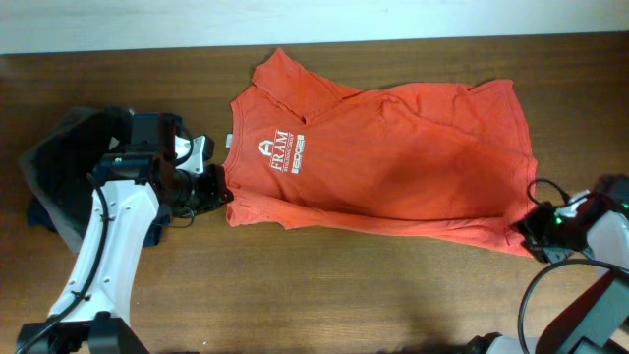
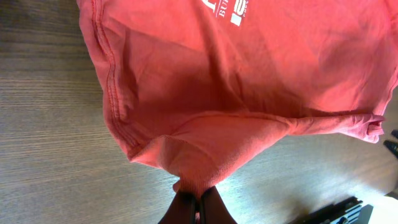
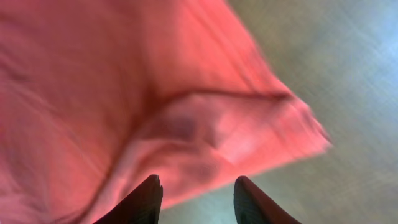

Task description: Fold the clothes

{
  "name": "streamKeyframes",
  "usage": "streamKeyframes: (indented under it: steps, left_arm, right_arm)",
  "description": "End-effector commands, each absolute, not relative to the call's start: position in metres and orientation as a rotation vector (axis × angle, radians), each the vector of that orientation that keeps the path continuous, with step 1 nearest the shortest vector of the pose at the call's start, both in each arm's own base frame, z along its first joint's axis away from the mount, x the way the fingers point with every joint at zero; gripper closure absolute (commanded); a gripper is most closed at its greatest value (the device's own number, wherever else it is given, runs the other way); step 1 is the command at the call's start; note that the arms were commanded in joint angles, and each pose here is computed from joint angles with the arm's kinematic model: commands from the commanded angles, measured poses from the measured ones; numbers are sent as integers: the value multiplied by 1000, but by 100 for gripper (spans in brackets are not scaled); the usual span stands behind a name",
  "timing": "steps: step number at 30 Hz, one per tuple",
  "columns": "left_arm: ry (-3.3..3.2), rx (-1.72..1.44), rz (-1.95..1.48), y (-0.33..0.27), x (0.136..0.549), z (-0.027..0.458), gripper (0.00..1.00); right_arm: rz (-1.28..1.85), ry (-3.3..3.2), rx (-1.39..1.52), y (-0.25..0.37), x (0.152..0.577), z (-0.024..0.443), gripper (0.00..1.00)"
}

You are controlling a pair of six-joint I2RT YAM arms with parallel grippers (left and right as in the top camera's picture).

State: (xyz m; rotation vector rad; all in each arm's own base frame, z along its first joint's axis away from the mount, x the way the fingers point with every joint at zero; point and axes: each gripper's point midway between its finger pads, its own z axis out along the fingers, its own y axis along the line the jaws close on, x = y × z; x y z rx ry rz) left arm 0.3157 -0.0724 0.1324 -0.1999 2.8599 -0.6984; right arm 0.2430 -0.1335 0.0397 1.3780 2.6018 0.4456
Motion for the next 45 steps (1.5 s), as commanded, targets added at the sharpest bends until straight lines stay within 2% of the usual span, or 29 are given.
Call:
streamKeyframes:
  steps: [1, 7, 23, 33, 37, 42, 45]
  left_arm:
    - [2845, -166, -703, -74, 318, 136, 99]
    - [2845, -165, -703, -74, 318, 136, 99]
    - [2845, -165, -703, -74, 318, 136, 100]
    - [2844, -165, -703, -74, 318, 136, 99]
    - [2845, -165, -703, -74, 318, 136, 100]
    - [2845, -165, -703, -74, 318, 136, 99]
    - [2843, -165, -703, -74, 318, 136, 100]
  right_arm:
    - [467, 2617, 1442, -136, 228, 40, 58]
    - [433, 2620, 1477, -135, 221, 27, 69]
    - [349, 2535, 1486, -150, 229, 14, 70]
    - [406, 2509, 1510, -150, 238, 2, 77]
    - [450, 2491, 1491, -148, 244, 5, 82]
    - [530, 2492, 1473, -141, 249, 14, 84]
    - [526, 2510, 1445, -142, 250, 22, 91]
